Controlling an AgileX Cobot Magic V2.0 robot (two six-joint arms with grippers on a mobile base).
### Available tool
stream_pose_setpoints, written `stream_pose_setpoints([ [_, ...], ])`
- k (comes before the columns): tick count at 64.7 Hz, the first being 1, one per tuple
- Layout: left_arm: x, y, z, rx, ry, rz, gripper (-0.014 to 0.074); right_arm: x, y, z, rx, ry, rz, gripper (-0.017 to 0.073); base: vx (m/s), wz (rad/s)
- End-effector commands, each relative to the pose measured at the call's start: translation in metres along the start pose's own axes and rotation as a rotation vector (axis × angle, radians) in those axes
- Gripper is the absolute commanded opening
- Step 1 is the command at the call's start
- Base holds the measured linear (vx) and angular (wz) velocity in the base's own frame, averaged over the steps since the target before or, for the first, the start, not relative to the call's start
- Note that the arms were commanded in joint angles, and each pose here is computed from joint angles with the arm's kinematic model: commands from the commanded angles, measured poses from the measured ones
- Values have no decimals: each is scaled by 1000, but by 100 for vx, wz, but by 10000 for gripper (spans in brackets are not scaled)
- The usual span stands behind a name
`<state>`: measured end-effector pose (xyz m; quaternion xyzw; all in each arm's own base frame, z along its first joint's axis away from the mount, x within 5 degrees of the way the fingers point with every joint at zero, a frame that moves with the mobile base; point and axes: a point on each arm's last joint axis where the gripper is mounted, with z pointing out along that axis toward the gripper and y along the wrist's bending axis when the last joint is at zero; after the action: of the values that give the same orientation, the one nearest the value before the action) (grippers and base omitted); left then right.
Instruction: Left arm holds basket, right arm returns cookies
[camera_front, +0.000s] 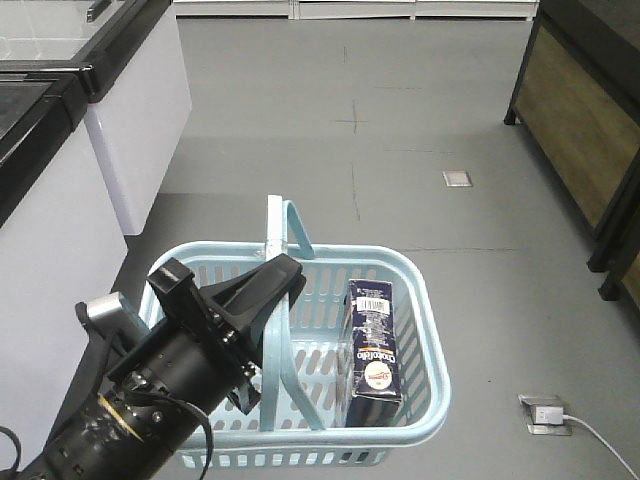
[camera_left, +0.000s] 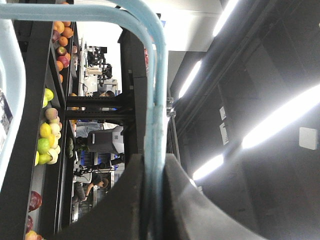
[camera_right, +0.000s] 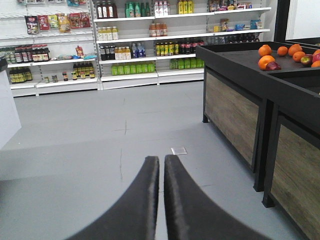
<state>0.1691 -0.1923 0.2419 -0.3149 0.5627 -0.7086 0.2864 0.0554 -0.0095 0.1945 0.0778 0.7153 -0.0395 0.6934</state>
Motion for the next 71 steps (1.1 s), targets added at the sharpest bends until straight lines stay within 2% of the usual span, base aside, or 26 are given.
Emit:
stream_pose_setpoints([
  [1, 5, -41, -4, 346, 9, -14, -3, 0, 0, 0, -1, -55, -12, -6, 0, 0],
  [17, 11, -42, -6, 348, 32, -25, -3, 0, 0, 0, -1, -55, -12, -6, 0, 0],
  [32, 9, -56, -12, 396, 5, 13, -3, 0, 0, 0, -1, -55, -12, -6, 0, 0],
  [41, 10, -56, -12, 396, 17, 13, -3, 0, 0, 0, -1, -55, -12, -6, 0, 0],
  [57, 20, -54, -14, 386, 42, -25, -3, 0, 0, 0, -1, -55, -12, -6, 0, 0],
  [71, 17, -54, -14, 380, 7, -46, -3, 0, 0, 0, -1, -55, -12, -6, 0, 0],
])
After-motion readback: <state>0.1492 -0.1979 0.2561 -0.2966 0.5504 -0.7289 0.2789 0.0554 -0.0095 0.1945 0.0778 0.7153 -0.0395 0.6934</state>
